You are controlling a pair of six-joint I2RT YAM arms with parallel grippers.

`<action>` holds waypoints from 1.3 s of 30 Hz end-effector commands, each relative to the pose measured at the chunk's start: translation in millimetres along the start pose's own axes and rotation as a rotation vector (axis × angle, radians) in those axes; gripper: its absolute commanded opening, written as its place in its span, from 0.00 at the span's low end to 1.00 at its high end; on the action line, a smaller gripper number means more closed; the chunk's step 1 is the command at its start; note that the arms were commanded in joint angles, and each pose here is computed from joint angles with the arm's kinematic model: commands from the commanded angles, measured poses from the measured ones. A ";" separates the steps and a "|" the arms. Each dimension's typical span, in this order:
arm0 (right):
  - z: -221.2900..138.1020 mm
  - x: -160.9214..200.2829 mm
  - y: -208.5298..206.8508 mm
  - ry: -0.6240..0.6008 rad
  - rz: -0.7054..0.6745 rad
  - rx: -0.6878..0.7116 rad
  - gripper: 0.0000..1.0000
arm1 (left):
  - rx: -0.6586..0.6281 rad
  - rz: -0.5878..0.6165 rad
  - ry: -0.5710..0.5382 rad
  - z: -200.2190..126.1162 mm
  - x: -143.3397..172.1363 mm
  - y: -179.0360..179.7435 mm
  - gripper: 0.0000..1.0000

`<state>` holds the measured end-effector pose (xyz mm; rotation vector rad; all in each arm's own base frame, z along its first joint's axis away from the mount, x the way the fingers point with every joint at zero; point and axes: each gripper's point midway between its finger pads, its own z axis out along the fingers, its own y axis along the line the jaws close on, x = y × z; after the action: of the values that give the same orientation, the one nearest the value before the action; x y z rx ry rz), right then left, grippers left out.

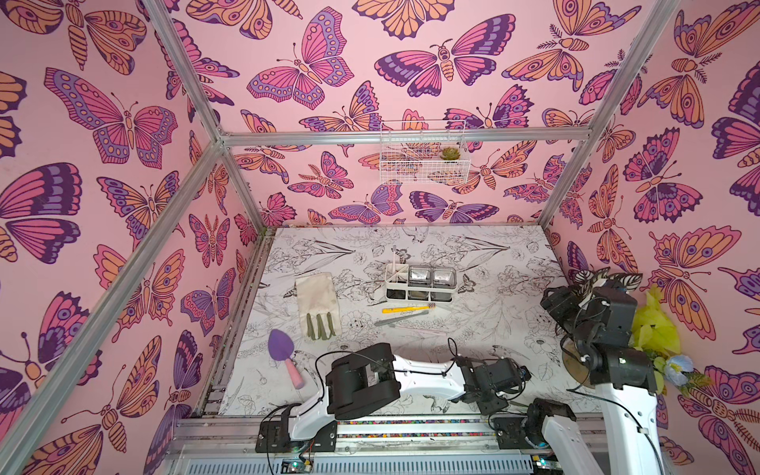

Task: Place the toothbrush into the toothbrush holder
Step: Pick up the toothbrush from the center of the board.

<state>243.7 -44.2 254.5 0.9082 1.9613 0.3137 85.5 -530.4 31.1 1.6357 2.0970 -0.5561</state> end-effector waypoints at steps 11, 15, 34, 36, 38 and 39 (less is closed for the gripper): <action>-1.0 -1.5 -1.6 -0.017 -0.022 -0.006 0.81 | -0.015 -0.053 0.123 19.6 16.9 -2.0 0.53; 1.3 -3.2 0.7 -0.008 -0.029 -0.009 0.81 | -0.037 -0.090 0.163 24.9 28.2 1.3 0.49; 10.1 3.0 5.2 0.032 -0.037 -0.048 0.81 | -0.162 -0.218 0.307 15.3 71.3 43.7 0.00; 11.8 4.0 5.3 0.035 -0.037 -0.051 0.81 | -0.159 -0.225 0.320 13.8 76.4 46.5 0.00; 13.8 5.0 5.9 0.039 -0.036 -0.057 0.81 | -0.164 -0.233 0.334 11.3 81.0 50.5 0.00; 15.0 6.2 6.8 0.044 -0.037 -0.064 0.81 | -0.170 -0.234 0.336 9.0 81.8 53.0 0.00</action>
<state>253.9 -39.5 247.9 0.8592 1.9915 0.3599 120.3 -515.0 19.7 1.4226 2.3547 -0.4130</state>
